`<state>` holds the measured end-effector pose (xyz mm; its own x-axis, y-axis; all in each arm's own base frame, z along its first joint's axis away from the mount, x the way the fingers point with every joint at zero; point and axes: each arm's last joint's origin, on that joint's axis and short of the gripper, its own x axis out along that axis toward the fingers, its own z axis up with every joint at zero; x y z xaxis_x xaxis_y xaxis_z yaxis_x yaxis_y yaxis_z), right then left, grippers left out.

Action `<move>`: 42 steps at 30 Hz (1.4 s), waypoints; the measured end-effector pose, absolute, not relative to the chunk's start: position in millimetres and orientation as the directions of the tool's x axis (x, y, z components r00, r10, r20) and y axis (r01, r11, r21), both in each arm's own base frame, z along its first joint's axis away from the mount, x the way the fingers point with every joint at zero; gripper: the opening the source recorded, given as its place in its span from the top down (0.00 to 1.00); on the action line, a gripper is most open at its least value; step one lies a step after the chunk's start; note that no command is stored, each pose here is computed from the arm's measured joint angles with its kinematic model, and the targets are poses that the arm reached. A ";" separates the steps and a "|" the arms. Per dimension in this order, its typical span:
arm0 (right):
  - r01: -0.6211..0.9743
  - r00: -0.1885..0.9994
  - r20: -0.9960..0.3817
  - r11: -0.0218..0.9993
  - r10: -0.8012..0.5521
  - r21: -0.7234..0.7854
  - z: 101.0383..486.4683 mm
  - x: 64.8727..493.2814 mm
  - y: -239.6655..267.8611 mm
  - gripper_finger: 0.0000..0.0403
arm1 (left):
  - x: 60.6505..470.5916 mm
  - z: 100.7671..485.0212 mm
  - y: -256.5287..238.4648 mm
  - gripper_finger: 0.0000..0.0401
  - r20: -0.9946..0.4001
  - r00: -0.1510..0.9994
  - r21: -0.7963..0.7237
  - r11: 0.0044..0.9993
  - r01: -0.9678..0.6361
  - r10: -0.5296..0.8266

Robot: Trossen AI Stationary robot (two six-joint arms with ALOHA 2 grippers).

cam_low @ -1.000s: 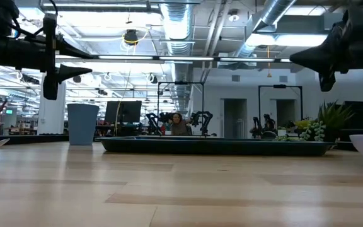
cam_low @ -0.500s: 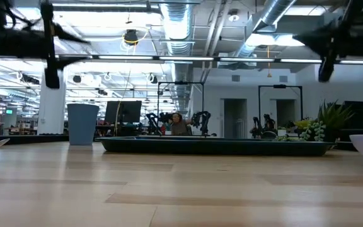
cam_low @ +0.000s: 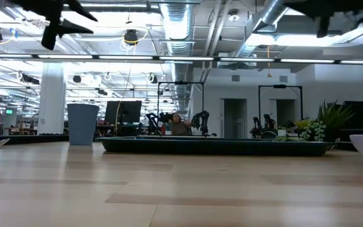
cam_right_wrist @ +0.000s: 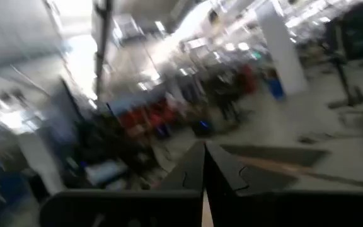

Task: Pick and place plate/cup/fork/spoon on tray
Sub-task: Put the blue cup on the black tray

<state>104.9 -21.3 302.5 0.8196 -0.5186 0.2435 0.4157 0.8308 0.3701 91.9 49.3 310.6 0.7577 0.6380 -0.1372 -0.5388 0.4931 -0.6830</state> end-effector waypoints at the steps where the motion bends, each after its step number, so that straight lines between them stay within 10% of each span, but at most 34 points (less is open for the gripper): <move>1: 0.446 0.826 0.193 0.824 -0.529 0.350 307.0 111.9 -22.7 0.91 | 96.9 315.9 51.9 0.64 -0.205 0.738 -0.639 0.483 -0.598 0.643; 18: 0.552 0.834 -0.189 0.787 -0.519 0.277 311.2 192.7 -55.3 0.35 | 123.6 307.9 125.4 0.28 -0.839 0.294 -0.083 0.427 -0.900 0.458; 35: 0.525 0.850 -0.227 0.799 -0.475 0.293 304.2 200.6 -57.4 0.33 | 117.7 230.3 167.6 0.29 -0.942 0.171 -0.006 0.496 -0.868 0.289; 42: 0.534 0.845 -0.227 0.777 -0.483 0.334 304.2 200.0 -59.3 0.33 | 116.3 220.0 169.6 0.53 -0.946 0.135 0.023 0.478 -0.878 0.294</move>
<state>200.0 -59.3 304.2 0.8453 -0.4834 -0.2274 0.5340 0.7765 0.3344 116.3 169.6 220.0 0.1351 0.2944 -0.9461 -0.8782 0.4777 0.0233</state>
